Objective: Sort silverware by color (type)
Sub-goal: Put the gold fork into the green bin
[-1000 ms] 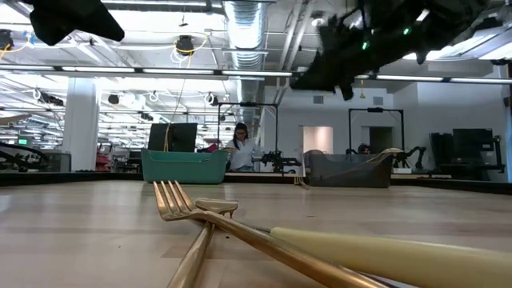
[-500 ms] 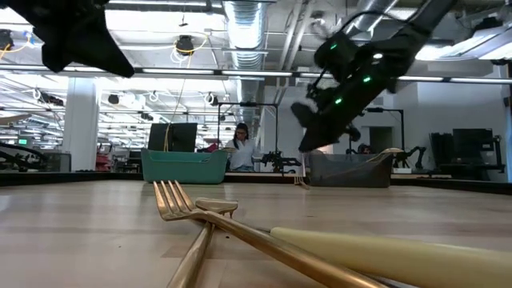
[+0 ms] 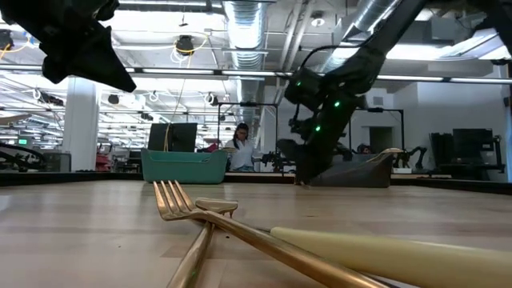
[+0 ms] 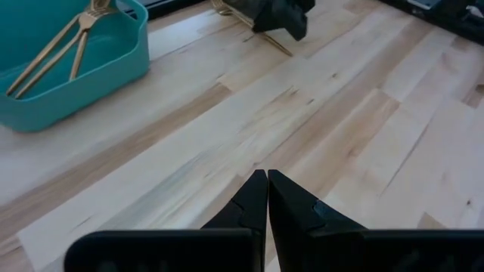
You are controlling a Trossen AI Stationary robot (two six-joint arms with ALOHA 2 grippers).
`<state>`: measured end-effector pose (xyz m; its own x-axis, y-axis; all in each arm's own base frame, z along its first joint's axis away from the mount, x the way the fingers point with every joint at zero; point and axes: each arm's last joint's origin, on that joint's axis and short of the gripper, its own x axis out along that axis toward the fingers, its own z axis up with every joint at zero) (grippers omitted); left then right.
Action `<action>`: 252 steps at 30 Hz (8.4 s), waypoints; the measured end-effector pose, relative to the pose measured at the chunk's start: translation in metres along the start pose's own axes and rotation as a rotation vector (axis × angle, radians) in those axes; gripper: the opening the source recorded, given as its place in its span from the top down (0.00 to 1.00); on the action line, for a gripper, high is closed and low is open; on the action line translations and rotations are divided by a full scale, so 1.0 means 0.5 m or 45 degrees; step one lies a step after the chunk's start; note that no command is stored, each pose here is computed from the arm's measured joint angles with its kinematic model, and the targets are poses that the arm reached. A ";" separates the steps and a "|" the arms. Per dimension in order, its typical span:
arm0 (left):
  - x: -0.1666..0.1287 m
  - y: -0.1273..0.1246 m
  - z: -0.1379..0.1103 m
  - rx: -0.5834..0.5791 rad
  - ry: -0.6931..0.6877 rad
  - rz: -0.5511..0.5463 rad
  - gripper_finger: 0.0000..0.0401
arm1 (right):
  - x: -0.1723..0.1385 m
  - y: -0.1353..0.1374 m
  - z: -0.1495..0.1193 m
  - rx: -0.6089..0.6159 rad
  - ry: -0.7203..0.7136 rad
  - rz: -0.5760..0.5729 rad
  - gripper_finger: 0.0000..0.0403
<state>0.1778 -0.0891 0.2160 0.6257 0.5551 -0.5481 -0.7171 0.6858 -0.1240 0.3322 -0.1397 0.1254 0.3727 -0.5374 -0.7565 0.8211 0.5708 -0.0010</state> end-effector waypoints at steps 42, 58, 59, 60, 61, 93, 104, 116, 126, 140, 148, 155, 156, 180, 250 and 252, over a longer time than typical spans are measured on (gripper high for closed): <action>0.078 -0.054 0.025 0.269 -0.216 0.076 0.75 | -0.281 0.174 -0.055 -0.630 -0.362 0.129 0.91; 0.125 -0.067 0.134 0.302 -0.490 0.132 0.68 | -0.372 0.254 -0.098 -0.916 -0.789 -0.077 0.91; 0.126 -0.068 0.139 0.314 -0.498 0.122 0.68 | -0.372 0.254 -0.099 -0.921 -0.786 -0.079 0.91; 0.126 -0.069 0.141 0.334 -0.502 0.102 0.68 | -0.371 0.254 -0.099 -0.925 -0.783 -0.081 0.91; 0.125 -0.071 0.144 0.352 -0.507 0.079 0.68 | -0.370 0.254 -0.099 -0.926 -0.783 -0.082 0.91; 0.153 -0.071 0.188 1.191 -0.393 -0.379 1.00 | -0.393 0.257 -0.070 -0.706 -0.712 0.587 0.77; 0.141 -0.082 0.209 1.111 -0.349 -0.484 1.00 | -0.376 0.249 -0.049 -0.690 -0.663 0.733 0.56; 0.152 -0.070 0.198 1.109 -0.246 -0.427 1.00 | -0.381 0.246 -0.046 -0.633 -0.755 0.508 0.66; 0.150 -0.074 0.203 1.079 -0.279 -0.464 1.00 | -0.369 0.240 -0.033 -0.626 -0.717 0.630 0.56; 0.147 -0.080 0.209 1.066 -0.323 -0.552 1.00 | -0.364 0.239 -0.030 -0.642 -0.674 0.728 0.71; 0.146 -0.081 0.214 0.947 -0.337 -0.525 0.97 | -0.365 0.238 -0.028 -0.555 -0.650 0.755 0.93; 0.140 -0.069 0.230 0.704 -0.378 -0.304 0.77 | -0.402 0.170 0.031 -0.248 -0.834 0.783 0.92; 0.139 -0.070 0.233 0.665 -0.396 -0.327 0.73 | -0.406 0.160 0.039 -0.201 -0.889 0.795 0.93; 0.166 -0.086 0.253 0.725 -0.517 -0.604 0.92 | -0.403 0.134 -0.002 -0.193 -1.196 1.184 0.92; 0.234 0.031 0.181 0.542 -0.103 -0.412 0.71 | -0.480 0.053 -0.334 -0.622 0.535 0.606 0.66; 0.225 0.018 0.178 0.574 -0.140 -0.422 0.71 | -0.484 0.062 -0.359 -0.687 0.584 0.627 0.66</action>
<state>0.2691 0.0211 0.2268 0.8403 0.3054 -0.4479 -0.2903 0.9513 0.1039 0.1901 0.1196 0.1914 0.3252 0.0861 -0.9417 0.2508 0.9523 0.1737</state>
